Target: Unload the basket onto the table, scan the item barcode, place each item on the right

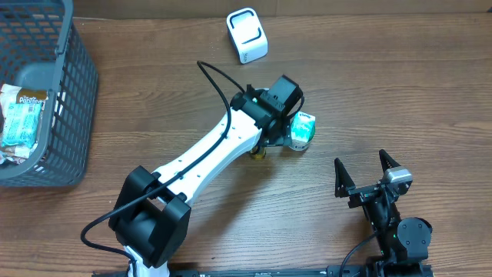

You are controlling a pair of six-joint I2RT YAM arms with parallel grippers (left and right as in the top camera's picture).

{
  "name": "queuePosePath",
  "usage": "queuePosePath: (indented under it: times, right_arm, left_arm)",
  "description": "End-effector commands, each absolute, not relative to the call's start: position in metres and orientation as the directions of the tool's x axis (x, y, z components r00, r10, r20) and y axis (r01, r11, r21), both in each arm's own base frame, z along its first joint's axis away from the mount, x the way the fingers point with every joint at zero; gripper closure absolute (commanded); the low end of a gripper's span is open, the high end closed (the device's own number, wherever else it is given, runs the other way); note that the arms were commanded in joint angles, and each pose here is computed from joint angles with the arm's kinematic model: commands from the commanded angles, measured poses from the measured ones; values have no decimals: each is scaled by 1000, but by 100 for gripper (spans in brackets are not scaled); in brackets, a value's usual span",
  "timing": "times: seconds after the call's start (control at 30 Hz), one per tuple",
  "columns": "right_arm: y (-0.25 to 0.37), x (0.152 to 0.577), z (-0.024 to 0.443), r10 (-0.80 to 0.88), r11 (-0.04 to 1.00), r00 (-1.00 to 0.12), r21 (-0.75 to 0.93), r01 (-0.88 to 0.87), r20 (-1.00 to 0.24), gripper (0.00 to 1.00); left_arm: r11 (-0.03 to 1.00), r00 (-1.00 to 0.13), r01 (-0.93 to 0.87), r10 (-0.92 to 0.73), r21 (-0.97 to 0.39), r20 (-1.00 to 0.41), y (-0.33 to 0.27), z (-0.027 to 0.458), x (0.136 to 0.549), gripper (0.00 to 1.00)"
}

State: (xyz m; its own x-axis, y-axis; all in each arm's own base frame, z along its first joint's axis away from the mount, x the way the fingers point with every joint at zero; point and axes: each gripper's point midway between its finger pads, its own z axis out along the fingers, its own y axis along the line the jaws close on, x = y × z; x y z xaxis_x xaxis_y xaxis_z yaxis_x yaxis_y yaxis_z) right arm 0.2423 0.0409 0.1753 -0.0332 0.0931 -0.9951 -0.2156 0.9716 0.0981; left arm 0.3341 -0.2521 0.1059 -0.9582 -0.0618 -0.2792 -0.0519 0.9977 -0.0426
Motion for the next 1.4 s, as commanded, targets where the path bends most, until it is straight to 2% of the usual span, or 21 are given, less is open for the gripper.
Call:
queuePosePath:
  times: [0.0,0.3,0.53,0.9,1.37]
  right_arm:
    - [42,242,173,92,971,-31,97,-221,-995,0]
    - [42,242,173,92,971,-31,97,-221,-995,0]
    - [42,242,173,92,971,-31,97,-221,-995,0]
    - [42,242,173,92,971,-31,97,-221,-995,0]
    - [42,242,173,92,971,-31,97,-221,-995,0]
  left_arm:
    - [996,-937,-3,-36,-94,-348,-265,153,347,0]
    - [992,-910,46,-6,-115,-415,-263,218,358,0]
    - [996,-892,-23,-59,-86,-447,-229,251,369,0]
    - [988,-909,-149,-150,-32,-389,-170,246,378,0]
    - [987,-916,-159,-151,-7,-371,-154,244,378,0]
